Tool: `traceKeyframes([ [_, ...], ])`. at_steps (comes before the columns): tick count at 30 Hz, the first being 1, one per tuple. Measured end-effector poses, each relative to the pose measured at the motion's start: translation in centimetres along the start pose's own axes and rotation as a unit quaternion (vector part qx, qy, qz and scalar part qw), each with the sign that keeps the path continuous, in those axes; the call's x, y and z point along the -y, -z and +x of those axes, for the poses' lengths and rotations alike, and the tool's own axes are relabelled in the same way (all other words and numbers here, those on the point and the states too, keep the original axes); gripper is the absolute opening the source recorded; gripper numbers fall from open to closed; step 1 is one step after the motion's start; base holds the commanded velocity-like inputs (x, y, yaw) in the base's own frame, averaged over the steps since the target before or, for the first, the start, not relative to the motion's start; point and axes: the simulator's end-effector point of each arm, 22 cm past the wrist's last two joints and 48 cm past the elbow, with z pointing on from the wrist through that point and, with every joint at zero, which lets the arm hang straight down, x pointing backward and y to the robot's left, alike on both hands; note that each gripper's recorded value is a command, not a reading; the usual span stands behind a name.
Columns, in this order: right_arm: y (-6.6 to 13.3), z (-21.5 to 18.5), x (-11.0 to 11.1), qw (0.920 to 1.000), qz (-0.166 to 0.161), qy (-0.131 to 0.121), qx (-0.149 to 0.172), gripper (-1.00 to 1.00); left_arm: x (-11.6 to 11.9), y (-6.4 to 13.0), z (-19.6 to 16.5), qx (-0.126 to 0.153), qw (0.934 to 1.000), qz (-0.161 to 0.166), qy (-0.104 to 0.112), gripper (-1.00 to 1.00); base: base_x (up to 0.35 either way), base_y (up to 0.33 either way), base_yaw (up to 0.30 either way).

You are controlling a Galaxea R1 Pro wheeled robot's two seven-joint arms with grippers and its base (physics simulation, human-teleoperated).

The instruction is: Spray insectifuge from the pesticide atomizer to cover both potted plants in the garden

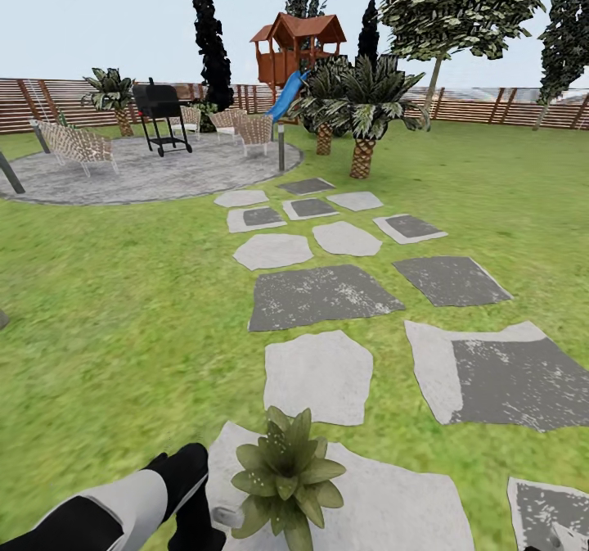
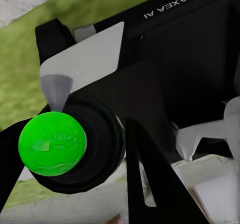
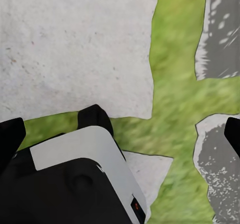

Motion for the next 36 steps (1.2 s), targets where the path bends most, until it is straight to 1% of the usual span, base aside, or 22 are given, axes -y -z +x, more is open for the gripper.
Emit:
traceKeyframes([
  [5,0.0,0.0,0.0,1.0,0.0,0.0,0.0,1.0,-0.2,-0.3,0.3,-0.003,1.0,-0.001,0.002,-1.0,0.0,0.0,0.0],
  [12,0.0,0.0,0.0,1.0,0.0,-0.001,0.0,1.0,-0.4,-0.1,0.2,-0.003,1.0,-0.008,-0.001,-1.0,0.0,0.0,0.0],
  [14,0.0,0.0,0.0,1.0,0.0,-0.001,0.0,1.0,-0.8,0.3,0.0,-0.002,0.9998,-0.017,-0.006,-1.0,0.0,0.0,0.0],
  [15,0.0,0.0,0.0,1.0,0.0,0.0,0.0,1.0,-1.2,0.5,-0.1,-0.004,0.9996,-0.027,-0.012,-1.0,0.0,0.0,0.0],
  [17,0.0,0.0,0.0,1.0,0.0,-0.001,0.0,1.0,-2.5,1.9,-0.9,-0.003,0.9979,-0.059,-0.028,-1.0,0.0,0.0,0.0],
  [19,0.0,0.0,0.0,1.0,0.0,-0.001,0.0,1.0,-4.1,3.8,-1.8,-0.002,0.9942,-0.098,-0.046,-1.0,0.0,0.0,0.0],
  [21,0.0,0.0,0.0,1.0,0.0,0.0,0.0,1.0,-4.6,4.7,-2.3,0.002,0.9928,-0.109,-0.05,-1.0,0.0,0.0,0.0],
  [24,0.0,0.0,0.0,1.0,0.0,-0.001,0.0,1.0,-5.1,7.1,-4.0,0.018,0.9906,-0.124,-0.054,-1.0,0.0,0.0,0.0],
  [26,0.0,0.0,0.1,1.0,0.001,0.0,0.0,1.0,-5.2,7.9,-4.5,0.024,0.9901,-0.127,-0.054,-1.0,0.0,0.0,0.0],
  [29,0.0,0.0,0.0,1.0,0.0,0.0,0.0,1.0,-5.2,8.1,-4.7,0.026,0.9902,-0.126,-0.054,-1.0,0.0,0.0,0.0],
  [33,0.0,0.0,0.0,1.0,0.0,-0.001,0.0,1.0,-4.9,7.5,-4.4,0.024,0.9914,-0.118,-0.052,-1.0,0.0,0.0,0.0],
  [35,0.0,0.0,0.0,1.0,0.0,-0.001,0.0,1.0,-4.6,6.7,-3.9,0.018,0.9923,-0.112,-0.051,-1.0,0.0,0.0,0.0],
  [36,0.0,0.0,0.0,1.0,0.0,-0.001,0.0,1.0,-4.3,5.7,-3.2,0.011,0.9933,-0.104,-0.048,-1.0,0.0,0.0,0.0],
])
